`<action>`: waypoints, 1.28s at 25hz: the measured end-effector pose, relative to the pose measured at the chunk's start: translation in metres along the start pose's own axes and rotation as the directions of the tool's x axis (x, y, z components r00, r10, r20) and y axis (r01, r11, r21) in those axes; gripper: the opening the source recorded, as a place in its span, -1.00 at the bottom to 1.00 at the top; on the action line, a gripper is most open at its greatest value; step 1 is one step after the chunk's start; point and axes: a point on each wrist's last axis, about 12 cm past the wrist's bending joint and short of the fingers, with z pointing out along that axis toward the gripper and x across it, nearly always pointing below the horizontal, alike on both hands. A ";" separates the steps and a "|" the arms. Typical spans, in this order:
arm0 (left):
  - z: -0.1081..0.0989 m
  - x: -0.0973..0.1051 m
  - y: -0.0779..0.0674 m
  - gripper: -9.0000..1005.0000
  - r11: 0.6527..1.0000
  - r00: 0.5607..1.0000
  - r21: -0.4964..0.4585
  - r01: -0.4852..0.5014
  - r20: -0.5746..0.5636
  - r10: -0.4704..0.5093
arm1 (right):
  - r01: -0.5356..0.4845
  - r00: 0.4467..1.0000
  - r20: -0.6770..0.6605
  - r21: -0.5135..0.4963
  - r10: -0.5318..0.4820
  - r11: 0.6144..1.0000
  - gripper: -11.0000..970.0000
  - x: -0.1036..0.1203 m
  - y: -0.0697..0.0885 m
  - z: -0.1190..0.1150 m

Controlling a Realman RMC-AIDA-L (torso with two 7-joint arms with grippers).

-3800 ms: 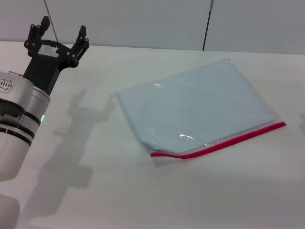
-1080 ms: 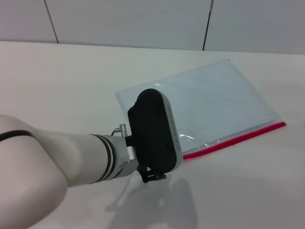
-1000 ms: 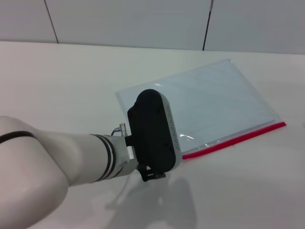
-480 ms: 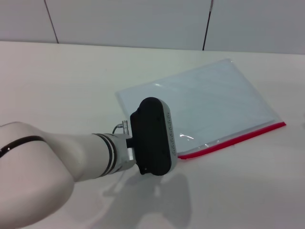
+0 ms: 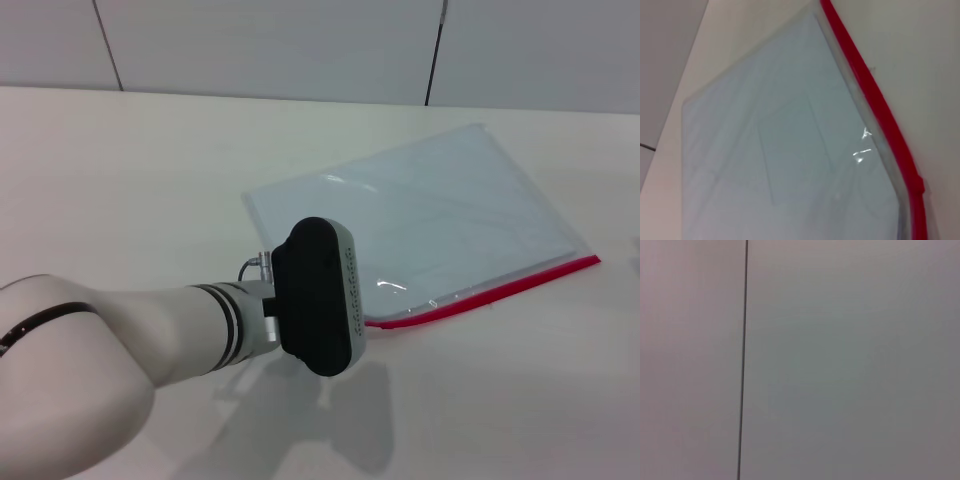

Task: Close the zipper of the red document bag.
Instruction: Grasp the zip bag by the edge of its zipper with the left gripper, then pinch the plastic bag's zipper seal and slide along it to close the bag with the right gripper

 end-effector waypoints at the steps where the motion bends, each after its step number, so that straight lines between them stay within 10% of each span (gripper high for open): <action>1: 0.000 0.000 0.000 0.09 1.000 1.000 -0.001 0.000 0.001 0.000 | 0.000 1.000 -0.001 -0.002 0.000 1.000 0.62 0.000 0.000 0.000; 12: 0.003 0.005 0.000 -0.74 0.995 0.996 -0.096 0.016 0.089 -0.007 | 0.134 0.989 -0.029 -0.263 -0.147 0.955 0.62 0.001 0.010 0.005; 21: -0.002 0.015 -0.004 -0.88 0.981 0.989 -0.192 0.009 0.150 0.020 | 0.397 0.900 0.120 -0.622 -0.419 0.675 0.62 0.010 0.046 -0.003; 32: -0.005 0.014 -0.007 -0.87 0.977 0.984 -0.211 0.015 0.176 0.023 | 0.558 0.774 0.251 -0.705 -0.581 0.439 0.62 0.030 0.086 0.001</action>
